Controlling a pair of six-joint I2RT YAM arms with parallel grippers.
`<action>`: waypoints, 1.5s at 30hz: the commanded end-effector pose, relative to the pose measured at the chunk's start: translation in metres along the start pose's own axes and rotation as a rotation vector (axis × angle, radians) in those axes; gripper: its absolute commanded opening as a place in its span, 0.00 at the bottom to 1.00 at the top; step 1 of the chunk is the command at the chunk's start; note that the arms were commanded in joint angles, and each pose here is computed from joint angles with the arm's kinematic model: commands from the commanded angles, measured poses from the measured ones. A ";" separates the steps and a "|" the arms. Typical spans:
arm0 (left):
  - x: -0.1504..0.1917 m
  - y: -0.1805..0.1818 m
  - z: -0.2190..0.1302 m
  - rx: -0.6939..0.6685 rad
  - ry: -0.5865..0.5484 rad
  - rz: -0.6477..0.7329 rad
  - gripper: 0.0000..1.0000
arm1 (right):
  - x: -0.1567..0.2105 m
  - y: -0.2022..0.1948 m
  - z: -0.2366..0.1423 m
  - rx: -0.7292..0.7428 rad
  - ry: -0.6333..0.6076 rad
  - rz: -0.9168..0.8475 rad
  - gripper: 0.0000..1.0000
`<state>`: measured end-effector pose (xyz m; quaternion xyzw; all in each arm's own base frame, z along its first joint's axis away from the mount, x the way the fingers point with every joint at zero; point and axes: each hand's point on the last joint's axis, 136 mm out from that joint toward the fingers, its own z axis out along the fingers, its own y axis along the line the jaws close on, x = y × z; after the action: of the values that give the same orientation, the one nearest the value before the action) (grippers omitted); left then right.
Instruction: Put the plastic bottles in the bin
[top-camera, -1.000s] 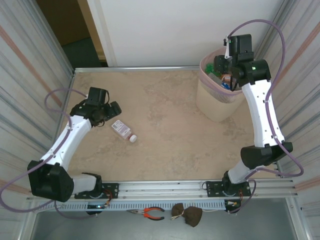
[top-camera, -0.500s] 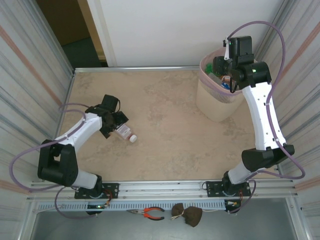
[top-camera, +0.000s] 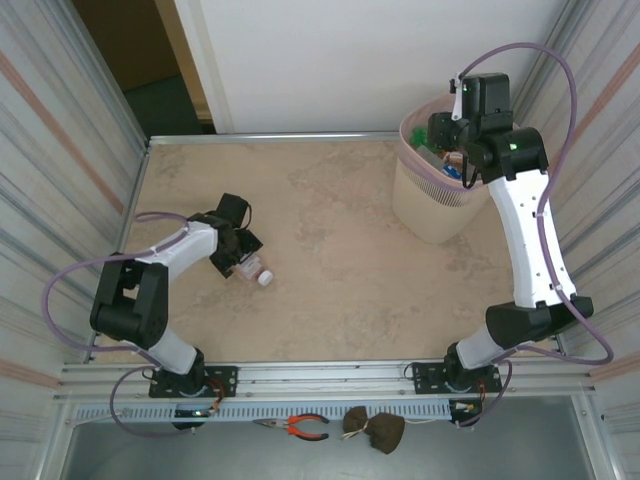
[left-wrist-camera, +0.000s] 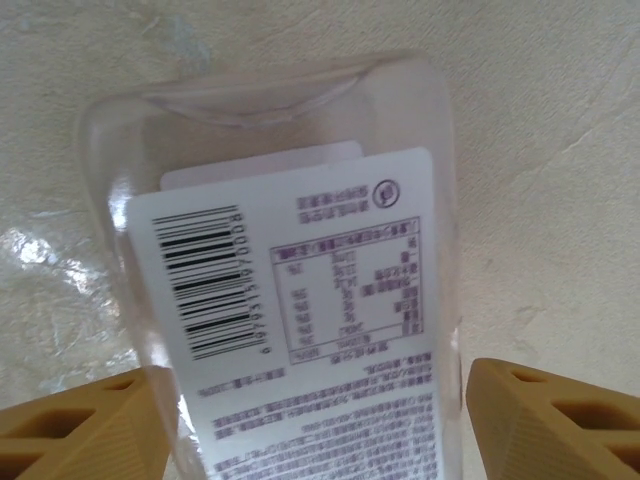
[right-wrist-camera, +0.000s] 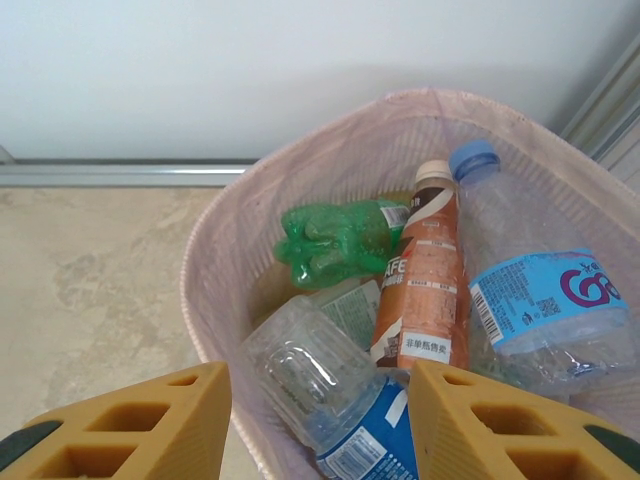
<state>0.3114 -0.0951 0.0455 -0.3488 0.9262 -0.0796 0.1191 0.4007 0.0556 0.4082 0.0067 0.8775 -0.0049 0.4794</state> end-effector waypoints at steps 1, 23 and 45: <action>-0.003 0.003 0.007 -0.024 -0.016 -0.004 0.76 | -0.004 -0.003 -0.014 -0.003 -0.033 0.008 0.49; 0.014 0.005 0.009 -0.064 0.020 0.085 0.82 | 0.003 0.001 -0.021 -0.024 -0.028 0.021 0.48; 0.023 -0.010 0.007 0.002 0.014 0.164 0.64 | 0.001 0.014 -0.026 -0.067 -0.036 0.024 0.48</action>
<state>0.3020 -0.1163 0.0297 -0.2951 0.9472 -0.0713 0.1034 0.3883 0.0660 0.4072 -0.0074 0.8780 0.0104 0.4786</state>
